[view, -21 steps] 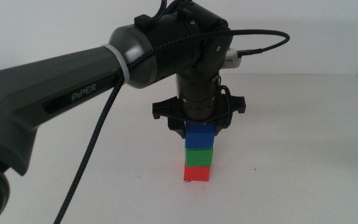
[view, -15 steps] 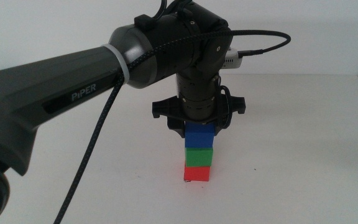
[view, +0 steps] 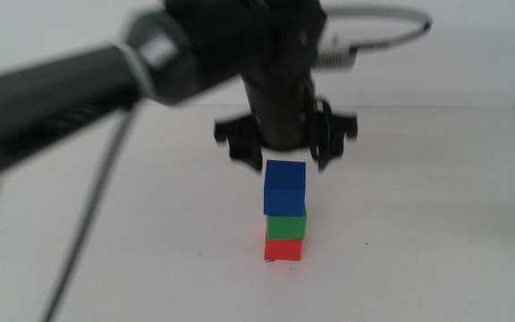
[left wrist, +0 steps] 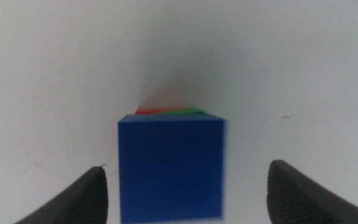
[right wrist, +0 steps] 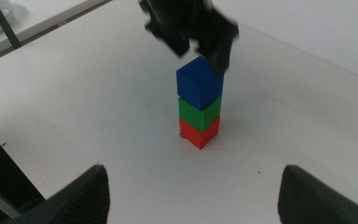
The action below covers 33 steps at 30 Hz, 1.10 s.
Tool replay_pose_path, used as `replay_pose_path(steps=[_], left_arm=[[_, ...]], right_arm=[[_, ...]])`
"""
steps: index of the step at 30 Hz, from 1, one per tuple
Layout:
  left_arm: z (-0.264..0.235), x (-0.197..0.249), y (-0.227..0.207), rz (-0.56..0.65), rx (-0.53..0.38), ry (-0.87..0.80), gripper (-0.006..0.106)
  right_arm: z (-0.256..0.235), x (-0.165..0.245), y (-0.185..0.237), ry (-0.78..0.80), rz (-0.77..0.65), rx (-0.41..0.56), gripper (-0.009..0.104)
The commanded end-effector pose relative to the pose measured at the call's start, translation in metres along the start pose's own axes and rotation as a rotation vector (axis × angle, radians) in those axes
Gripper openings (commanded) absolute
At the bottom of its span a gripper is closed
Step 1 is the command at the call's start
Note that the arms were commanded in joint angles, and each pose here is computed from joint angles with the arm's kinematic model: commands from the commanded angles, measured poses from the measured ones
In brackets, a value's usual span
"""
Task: Stack red cubes first, then green, then blue cubes in a specific spot.
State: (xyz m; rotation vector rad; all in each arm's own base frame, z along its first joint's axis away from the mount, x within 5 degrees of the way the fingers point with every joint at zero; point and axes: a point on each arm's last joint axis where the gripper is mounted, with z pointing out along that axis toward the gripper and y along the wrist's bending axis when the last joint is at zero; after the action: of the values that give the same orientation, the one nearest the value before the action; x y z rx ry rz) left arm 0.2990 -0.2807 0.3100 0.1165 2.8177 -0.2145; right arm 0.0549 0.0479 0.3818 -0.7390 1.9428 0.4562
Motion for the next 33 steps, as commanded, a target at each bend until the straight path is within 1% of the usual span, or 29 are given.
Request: replay_pose_path(steps=[1,5,7,9,11,14,15,17,20,22,23,25,29,33], left_arm=[[-0.046,0.0,0.004,0.049,0.074,-0.088,0.085],[-0.11,0.009,0.02,0.064,0.156,-0.211,0.086],[-0.142,0.016,0.033,0.124,0.169,-0.293,0.086],[-0.175,0.024,0.048,0.26,0.155,-0.397,0.086],[-0.207,0.036,0.064,0.355,0.146,-0.488,0.086],[-0.243,0.056,0.089,0.406,0.133,-0.595,0.09],[-0.252,0.063,0.099,0.414,0.111,-0.631,0.091],[-0.266,0.076,0.122,0.393,0.082,-0.678,0.091],[-0.276,0.101,0.159,0.299,0.079,-0.695,0.091],[-0.277,0.124,0.185,0.232,0.05,-0.703,0.091],[-0.279,0.138,0.195,0.217,0.039,-0.718,0.091],[-0.275,0.166,0.212,0.175,-0.03,-0.736,0.091],[-0.266,0.199,0.226,0.071,-0.117,-0.758,0.091],[-0.268,0.212,0.226,0.064,-0.113,-0.785,0.091]], right_arm=[[-0.001,0.0,-0.001,-0.009,-0.009,0.008,0.077],[-0.001,0.0,-0.001,-0.009,-0.009,0.008,0.077],[-0.001,0.0,-0.001,-0.009,-0.009,0.008,0.077],[-0.001,0.0,-0.001,-0.009,-0.009,0.008,0.077],[-0.001,0.0,-0.001,-0.009,-0.009,0.008,0.077],[-0.001,0.0,-0.001,-0.009,-0.009,0.008,0.077],[-0.001,0.0,-0.001,-0.009,-0.009,0.008,0.077],[-0.001,0.0,-0.001,-0.009,-0.009,0.008,0.077],[-0.001,0.0,-0.001,-0.011,-0.009,0.008,0.077],[-0.001,0.0,-0.001,-0.011,-0.008,0.006,0.077],[-0.001,0.0,-0.001,-0.011,-0.008,0.006,0.077],[-0.001,0.0,-0.001,-0.011,-0.008,0.006,0.077],[-0.001,0.0,-0.001,-0.011,-0.008,0.006,0.077],[-0.001,0.0,-0.001,-0.01,-0.007,0.004,0.077]])
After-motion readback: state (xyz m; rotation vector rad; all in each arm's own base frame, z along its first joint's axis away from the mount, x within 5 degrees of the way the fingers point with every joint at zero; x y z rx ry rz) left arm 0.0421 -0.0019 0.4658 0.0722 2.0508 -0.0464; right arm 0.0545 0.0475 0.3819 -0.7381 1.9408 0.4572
